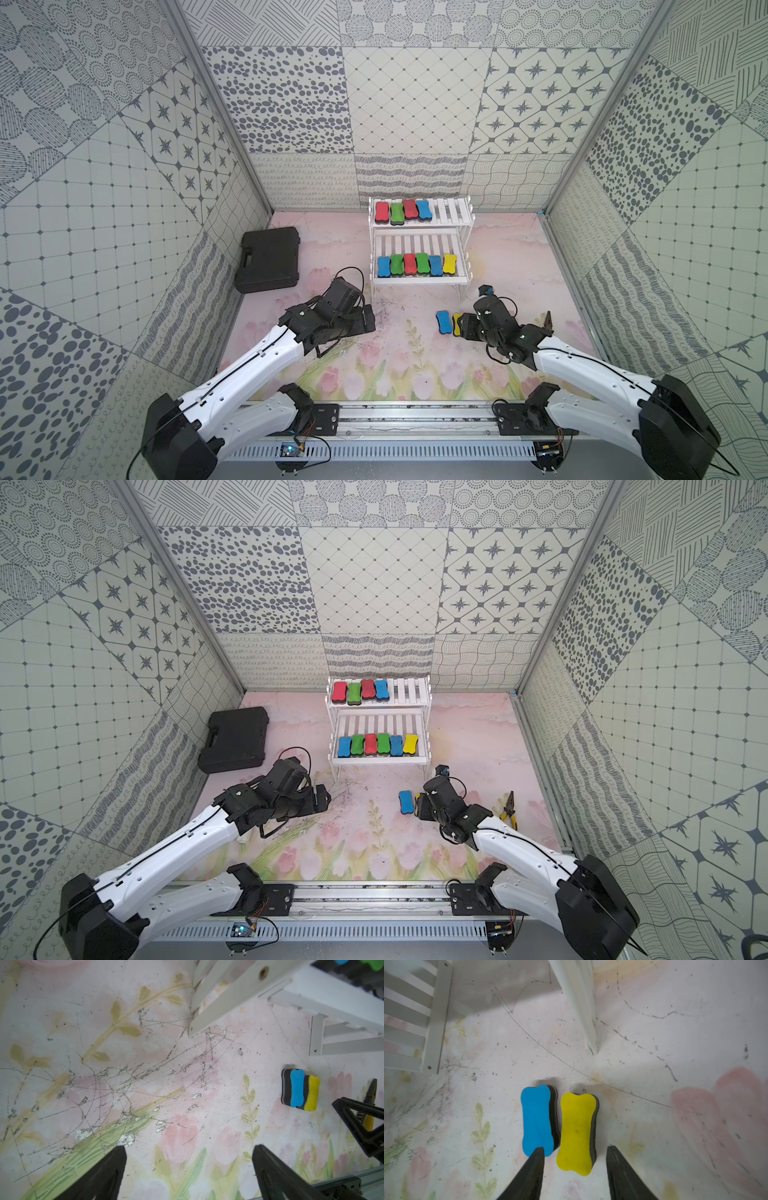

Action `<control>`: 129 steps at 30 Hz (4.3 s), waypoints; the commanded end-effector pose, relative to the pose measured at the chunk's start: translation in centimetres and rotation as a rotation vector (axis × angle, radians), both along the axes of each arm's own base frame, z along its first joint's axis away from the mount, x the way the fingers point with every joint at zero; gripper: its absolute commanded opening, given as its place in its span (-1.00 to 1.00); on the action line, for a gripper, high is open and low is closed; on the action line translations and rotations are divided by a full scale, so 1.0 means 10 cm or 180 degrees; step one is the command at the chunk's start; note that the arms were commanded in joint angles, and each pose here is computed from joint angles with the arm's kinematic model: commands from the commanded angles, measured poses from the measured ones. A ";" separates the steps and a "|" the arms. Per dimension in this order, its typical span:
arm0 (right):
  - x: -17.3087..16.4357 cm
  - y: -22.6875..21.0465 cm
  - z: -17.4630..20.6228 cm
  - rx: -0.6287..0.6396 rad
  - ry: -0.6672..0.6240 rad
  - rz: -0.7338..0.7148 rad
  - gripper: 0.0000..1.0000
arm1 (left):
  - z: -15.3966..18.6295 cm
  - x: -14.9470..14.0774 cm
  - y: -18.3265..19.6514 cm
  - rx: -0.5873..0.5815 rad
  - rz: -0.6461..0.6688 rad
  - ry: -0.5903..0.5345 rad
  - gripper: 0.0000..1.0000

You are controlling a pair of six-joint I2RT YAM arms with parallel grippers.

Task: Remove the whiteboard erasers from the shelf
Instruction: Place the whiteboard eraser at the center of the board, then pick up the whiteboard eraser from the shelf, then place the whiteboard eraser at the center of the board.

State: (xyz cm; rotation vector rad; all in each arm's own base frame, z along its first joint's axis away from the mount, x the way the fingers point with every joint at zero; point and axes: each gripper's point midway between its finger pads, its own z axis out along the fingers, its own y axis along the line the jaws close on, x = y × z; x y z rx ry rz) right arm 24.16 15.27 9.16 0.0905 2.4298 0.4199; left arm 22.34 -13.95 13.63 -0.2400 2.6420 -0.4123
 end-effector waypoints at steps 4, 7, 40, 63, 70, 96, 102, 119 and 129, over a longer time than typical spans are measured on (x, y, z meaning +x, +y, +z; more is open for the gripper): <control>-0.01 0.11 0.79 0.0314 -0.0314 0.0188 0.10 | -0.09 0.02 -0.11 -0.0171 -0.0020 0.0051 0.99; 0.06 0.25 1.18 0.0434 -0.0470 0.0357 0.10 | -0.13 0.02 -0.14 -0.0214 -0.0037 0.0080 0.99; 2.13 1.12 2.65 -0.0122 -0.1107 0.0344 -0.01 | 0.17 -0.02 -0.09 -0.0208 -0.0136 -0.0097 0.99; 2.16 0.83 2.18 -0.0354 -0.0760 0.0209 -0.07 | 0.14 -0.01 -0.07 -0.0142 -0.0101 -0.0079 0.99; 2.14 0.84 2.40 -0.0289 -0.0919 0.0333 -0.01 | 0.15 0.01 -0.09 -0.0159 -0.0108 -0.0082 0.99; 2.16 1.03 2.20 -0.0471 -0.0833 0.0445 0.03 | 0.07 0.09 -0.14 -0.0123 -0.0109 -0.0011 0.99; 2.10 1.04 2.40 -0.0353 -0.0960 0.0444 -0.26 | 0.07 0.09 -0.15 -0.0135 -0.0108 -0.0012 0.99; 1.13 0.74 2.71 0.0577 -0.1259 0.0261 -0.34 | 0.15 0.06 -0.11 -0.0167 -0.0081 -0.0090 0.99; 0.18 0.72 1.54 0.0663 -0.0775 0.0272 -0.35 | 0.12 -0.01 -0.06 -0.0162 -0.0060 -0.0094 0.99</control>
